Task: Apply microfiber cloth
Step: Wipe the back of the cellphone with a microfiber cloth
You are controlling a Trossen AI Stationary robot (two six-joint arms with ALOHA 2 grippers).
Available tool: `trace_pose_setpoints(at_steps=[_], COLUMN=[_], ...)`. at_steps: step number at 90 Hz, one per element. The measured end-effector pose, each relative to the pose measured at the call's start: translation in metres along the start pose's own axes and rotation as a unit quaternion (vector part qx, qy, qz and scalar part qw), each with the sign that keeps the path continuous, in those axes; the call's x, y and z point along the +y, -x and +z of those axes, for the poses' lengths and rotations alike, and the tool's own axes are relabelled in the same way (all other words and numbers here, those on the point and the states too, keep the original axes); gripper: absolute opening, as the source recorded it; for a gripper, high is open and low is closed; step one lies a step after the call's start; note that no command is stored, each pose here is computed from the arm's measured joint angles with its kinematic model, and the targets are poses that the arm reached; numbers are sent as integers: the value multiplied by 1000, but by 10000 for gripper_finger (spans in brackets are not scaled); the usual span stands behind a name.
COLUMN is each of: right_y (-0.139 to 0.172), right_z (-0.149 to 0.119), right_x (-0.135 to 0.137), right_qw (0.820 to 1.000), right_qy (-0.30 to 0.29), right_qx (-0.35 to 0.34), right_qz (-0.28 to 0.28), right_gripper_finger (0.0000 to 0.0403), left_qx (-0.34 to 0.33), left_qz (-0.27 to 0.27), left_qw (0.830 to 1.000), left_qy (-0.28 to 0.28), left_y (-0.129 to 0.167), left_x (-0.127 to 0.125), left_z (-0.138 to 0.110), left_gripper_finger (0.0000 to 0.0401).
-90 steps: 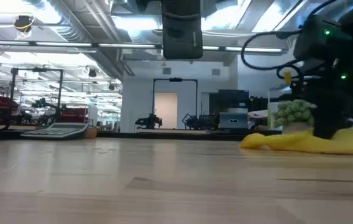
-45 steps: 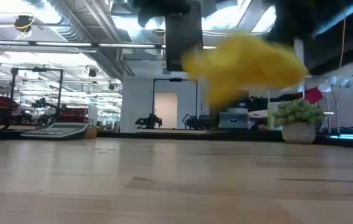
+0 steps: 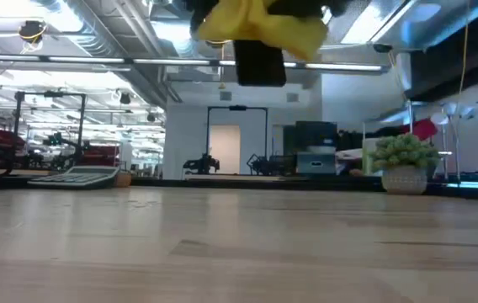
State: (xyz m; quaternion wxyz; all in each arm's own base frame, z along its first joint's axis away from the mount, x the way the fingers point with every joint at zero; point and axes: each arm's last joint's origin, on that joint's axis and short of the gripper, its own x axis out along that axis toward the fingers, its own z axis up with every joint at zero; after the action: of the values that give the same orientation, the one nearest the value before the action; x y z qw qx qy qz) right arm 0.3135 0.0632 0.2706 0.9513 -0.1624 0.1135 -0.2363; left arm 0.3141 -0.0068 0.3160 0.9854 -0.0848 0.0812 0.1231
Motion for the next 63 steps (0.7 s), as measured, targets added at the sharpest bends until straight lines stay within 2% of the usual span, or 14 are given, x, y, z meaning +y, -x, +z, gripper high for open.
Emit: trace_pose_setpoints(at_steps=[16,27,41,52,63], right_y=[-16,-16,-5,2,4], right_z=[-8,-17,-22,-10,9], right_x=[20,28,25,15,6], right_qw=[999,997,993,995,999], right_qy=[18,41,75,75,26], right_qx=[15,47,90,72,13], right_qz=[25,44,14,-9,-21], right_gripper_finger=[3,3,3,3,3], left_qx=[11,8,2,-7,-9], left_qz=[-10,-17,-14,-12,-13], left_qw=[1000,1000,1000,1000,1000], left_qy=[-4,-4,-4,-3,1], left_y=[-1,-1,-1,0,0], left_x=[-1,-2,-2,-2,-2], left_z=[-3,-2,-1,2,3], left_gripper_finger=[19,19,19,19,19])
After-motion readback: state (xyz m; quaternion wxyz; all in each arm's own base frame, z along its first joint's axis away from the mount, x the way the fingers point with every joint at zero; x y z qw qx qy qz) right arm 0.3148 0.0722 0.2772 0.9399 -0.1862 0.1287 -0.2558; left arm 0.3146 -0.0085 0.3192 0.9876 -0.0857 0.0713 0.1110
